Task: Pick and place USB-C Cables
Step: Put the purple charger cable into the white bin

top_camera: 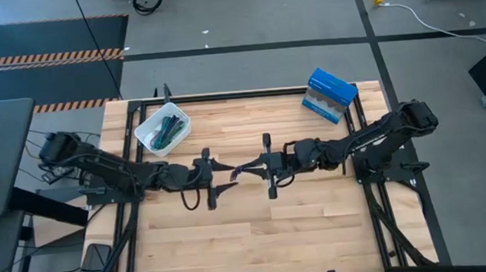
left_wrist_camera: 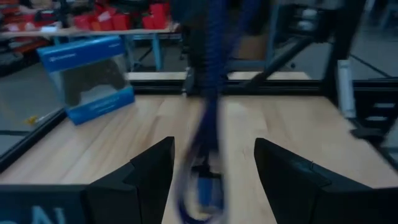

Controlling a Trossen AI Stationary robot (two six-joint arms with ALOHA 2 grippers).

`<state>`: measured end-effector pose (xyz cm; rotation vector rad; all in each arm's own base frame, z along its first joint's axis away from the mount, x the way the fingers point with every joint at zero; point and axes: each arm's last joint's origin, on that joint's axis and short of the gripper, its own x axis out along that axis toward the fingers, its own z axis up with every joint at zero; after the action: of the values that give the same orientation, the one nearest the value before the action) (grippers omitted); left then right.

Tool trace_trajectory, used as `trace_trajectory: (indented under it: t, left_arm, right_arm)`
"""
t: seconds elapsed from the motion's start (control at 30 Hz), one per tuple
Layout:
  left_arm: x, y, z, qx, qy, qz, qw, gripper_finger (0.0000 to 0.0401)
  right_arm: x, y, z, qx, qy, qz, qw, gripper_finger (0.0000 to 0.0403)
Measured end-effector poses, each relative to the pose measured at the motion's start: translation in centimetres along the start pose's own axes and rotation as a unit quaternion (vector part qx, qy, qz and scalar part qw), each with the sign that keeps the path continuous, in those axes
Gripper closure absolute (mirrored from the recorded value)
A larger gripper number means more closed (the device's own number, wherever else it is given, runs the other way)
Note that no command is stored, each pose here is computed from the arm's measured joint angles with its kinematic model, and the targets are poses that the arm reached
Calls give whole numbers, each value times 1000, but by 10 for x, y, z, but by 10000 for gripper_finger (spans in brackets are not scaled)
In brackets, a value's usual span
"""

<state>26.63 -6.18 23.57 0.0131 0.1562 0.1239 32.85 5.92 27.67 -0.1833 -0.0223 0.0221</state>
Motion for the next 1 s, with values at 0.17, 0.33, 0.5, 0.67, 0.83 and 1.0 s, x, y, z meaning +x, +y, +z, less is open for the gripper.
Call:
trace_trajectory:
  t: [0.17, 0.33, 0.5, 0.67, 0.83, 1.0]
  left_arm:
    - [8, 8, -7, -8, 13, 22, 1000, 170]
    - [9, 10, -7, -11, 14, 25, 1000, 171]
    - [9, 10, -8, -10, 17, 27, 999, 200]
    - [9, 10, -10, -6, 26, 27, 999, 251]
    - [9, 11, -12, 0, 39, 36, 999, 333]
    - [6, 12, -11, 7, 46, 40, 998, 380]
  right_arm:
    - [0, -3, 0, 1, -3, -1, 1000, 396]
    - [2, -2, -2, 0, 3, 1, 1000, 396]
    - [4, -4, -7, -1, 14, -2, 1000, 392]
    - [4, -7, -7, 0, 13, -7, 1000, 392]
    - [4, -7, -8, -1, 16, -8, 1000, 362]
    - [4, -7, -10, -5, 25, -7, 1000, 311]
